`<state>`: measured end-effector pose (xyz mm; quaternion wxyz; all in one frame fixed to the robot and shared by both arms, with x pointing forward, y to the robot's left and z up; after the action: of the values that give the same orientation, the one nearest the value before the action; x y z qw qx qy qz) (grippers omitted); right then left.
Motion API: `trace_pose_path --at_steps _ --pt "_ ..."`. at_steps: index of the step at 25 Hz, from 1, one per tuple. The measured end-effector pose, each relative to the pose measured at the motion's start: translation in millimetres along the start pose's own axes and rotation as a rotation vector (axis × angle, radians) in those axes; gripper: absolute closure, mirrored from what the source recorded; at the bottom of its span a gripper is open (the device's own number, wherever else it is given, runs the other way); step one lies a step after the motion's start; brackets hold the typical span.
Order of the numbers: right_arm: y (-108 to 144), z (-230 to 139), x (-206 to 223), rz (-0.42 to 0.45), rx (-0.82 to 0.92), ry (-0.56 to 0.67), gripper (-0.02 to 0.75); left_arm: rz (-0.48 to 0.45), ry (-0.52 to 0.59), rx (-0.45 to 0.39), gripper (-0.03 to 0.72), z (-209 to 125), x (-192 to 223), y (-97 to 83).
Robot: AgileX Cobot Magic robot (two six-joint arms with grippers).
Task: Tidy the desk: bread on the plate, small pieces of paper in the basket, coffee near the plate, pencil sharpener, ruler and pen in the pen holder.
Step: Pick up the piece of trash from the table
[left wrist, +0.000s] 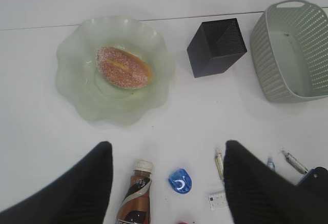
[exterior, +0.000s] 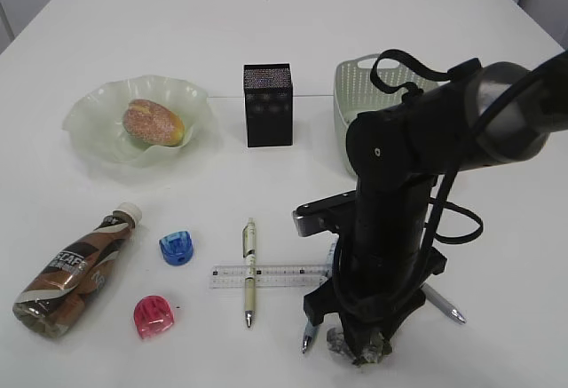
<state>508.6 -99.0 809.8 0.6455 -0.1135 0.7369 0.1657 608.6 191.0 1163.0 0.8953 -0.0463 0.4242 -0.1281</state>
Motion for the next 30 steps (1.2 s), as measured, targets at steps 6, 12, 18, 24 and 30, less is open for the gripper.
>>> trace_pose_path --at_steps 6,12,18,24,30 --pt "0 -3 0 -0.001 0.0 0.016 0.645 0.0 0.0 0.0 0.192 0 0 0.0" --pt "-1 -12 0 -0.005 0.0 0.065 0.734 0.0 0.0 0.0 0.192 0 0 0.0" --pt "3 -16 -18 0.007 0.015 0.06 0.739 0.0 0.0 0.0 0.192 0 0 0.0" --pt "10 -6 -78 0.018 0.034 -0.053 0.739 0.0 0.0 0.0 0.192 0 0 0.0" --pt "2 34 -146 -0.041 0.046 -0.251 0.74 0.0 0.0 0.0 0.192 0 0 0.0"
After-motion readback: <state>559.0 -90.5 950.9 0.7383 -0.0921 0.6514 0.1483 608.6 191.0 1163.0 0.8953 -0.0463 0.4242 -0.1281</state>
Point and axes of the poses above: a point on each arm's last joint axis where the gripper is mounted, x pointing out along that axis toward the gripper, y along the wrist's bending axis when the last joint is at zero, z = x × y, the point moved 9 cm from there along x, pointing out along that axis toward the gripper, and after that the axes turned 1 degree about x, right-handed, at the moved point
